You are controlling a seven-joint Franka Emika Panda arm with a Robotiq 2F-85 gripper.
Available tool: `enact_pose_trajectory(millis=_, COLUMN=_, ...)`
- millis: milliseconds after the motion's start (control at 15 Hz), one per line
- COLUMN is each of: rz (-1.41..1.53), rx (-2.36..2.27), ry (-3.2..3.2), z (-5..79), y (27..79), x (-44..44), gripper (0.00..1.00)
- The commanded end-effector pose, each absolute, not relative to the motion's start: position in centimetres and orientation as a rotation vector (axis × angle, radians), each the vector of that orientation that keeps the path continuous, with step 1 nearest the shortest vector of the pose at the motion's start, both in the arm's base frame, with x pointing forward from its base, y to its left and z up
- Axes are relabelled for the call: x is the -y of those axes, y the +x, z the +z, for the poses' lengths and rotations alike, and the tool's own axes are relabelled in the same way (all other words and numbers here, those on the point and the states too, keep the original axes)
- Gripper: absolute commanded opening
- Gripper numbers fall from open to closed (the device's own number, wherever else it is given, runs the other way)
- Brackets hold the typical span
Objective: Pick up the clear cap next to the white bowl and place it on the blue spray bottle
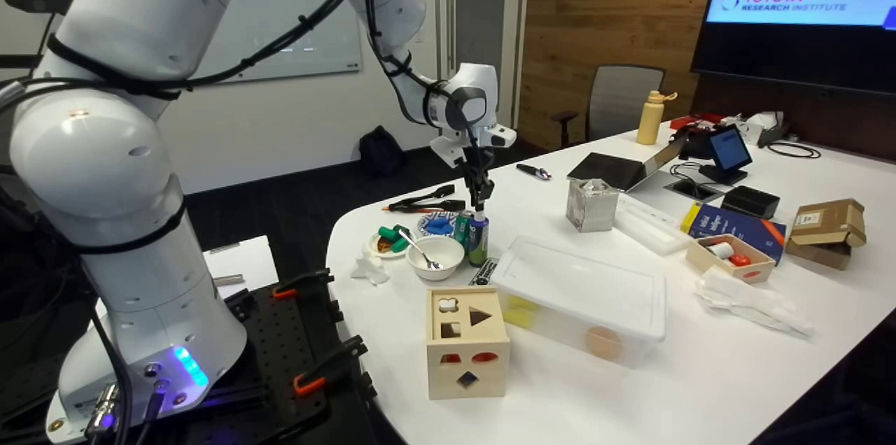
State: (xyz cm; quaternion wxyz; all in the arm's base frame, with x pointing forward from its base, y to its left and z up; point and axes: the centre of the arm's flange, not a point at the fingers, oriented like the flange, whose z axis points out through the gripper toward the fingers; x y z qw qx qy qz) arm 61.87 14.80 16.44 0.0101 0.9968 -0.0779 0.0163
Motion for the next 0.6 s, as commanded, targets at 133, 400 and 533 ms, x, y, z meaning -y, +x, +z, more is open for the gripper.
enact_pose_trajectory(millis=133, rz=-0.074, rx=0.247, ry=3.137, z=14.17, y=62.35, x=-14.76, gripper=0.06)
enact_pose_trajectory(millis=400, rz=-0.087, rx=0.264, ry=3.142, z=14.25, y=62.58, x=-14.78, gripper=0.50)
enact_pose_trajectory(millis=533, rz=-0.101, rx=0.265, ry=3.135, z=14.03, y=62.41, x=-14.88, gripper=0.58)
